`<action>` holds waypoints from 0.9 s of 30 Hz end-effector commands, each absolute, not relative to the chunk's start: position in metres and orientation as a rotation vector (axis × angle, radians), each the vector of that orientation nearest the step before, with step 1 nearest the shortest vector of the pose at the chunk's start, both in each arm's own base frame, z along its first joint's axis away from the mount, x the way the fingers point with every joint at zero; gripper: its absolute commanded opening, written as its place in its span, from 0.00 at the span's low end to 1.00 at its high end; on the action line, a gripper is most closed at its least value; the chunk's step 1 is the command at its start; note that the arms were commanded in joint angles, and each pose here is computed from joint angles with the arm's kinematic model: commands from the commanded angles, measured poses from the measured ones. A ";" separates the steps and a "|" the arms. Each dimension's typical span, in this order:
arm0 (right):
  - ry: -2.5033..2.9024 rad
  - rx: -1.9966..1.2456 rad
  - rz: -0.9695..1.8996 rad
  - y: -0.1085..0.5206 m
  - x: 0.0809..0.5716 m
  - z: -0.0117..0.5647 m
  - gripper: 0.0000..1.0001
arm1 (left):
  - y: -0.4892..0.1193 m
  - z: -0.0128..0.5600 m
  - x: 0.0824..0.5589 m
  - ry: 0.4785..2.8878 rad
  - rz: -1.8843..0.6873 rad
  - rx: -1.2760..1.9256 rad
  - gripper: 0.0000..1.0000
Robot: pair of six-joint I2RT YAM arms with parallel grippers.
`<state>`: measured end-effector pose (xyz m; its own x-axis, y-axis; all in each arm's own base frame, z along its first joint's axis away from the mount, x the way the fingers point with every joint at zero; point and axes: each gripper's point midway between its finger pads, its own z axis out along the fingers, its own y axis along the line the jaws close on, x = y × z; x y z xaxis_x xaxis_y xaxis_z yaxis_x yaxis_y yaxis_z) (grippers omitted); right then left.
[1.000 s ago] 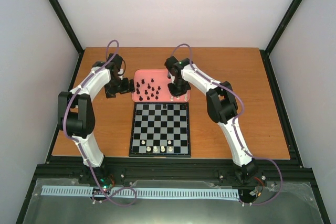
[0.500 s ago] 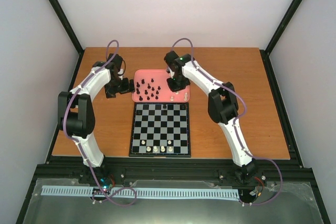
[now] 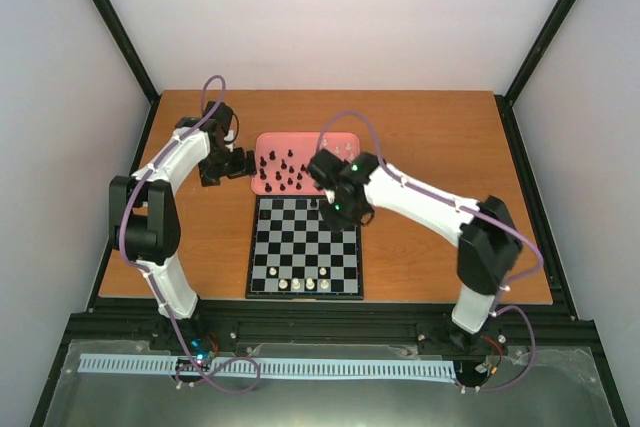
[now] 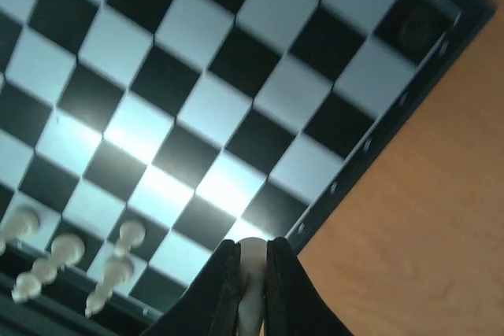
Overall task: Set up the chess pieces on the board
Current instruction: Place the chess piece on the chessboard.
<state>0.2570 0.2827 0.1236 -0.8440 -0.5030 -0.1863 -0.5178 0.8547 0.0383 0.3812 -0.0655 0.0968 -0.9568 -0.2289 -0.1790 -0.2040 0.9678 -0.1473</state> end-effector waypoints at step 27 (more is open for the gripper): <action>2.839 -0.940 0.213 0.301 0.119 0.052 0.09 | -0.085 0.116 0.368 2.855 -0.170 -0.233 1.00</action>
<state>0.1236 0.3003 0.0612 -0.7837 -0.5915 -0.1895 -0.6142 0.7835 0.0946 0.3666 -0.0860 0.1030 -0.9638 -0.1633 -0.2105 -0.1380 0.9818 -0.1302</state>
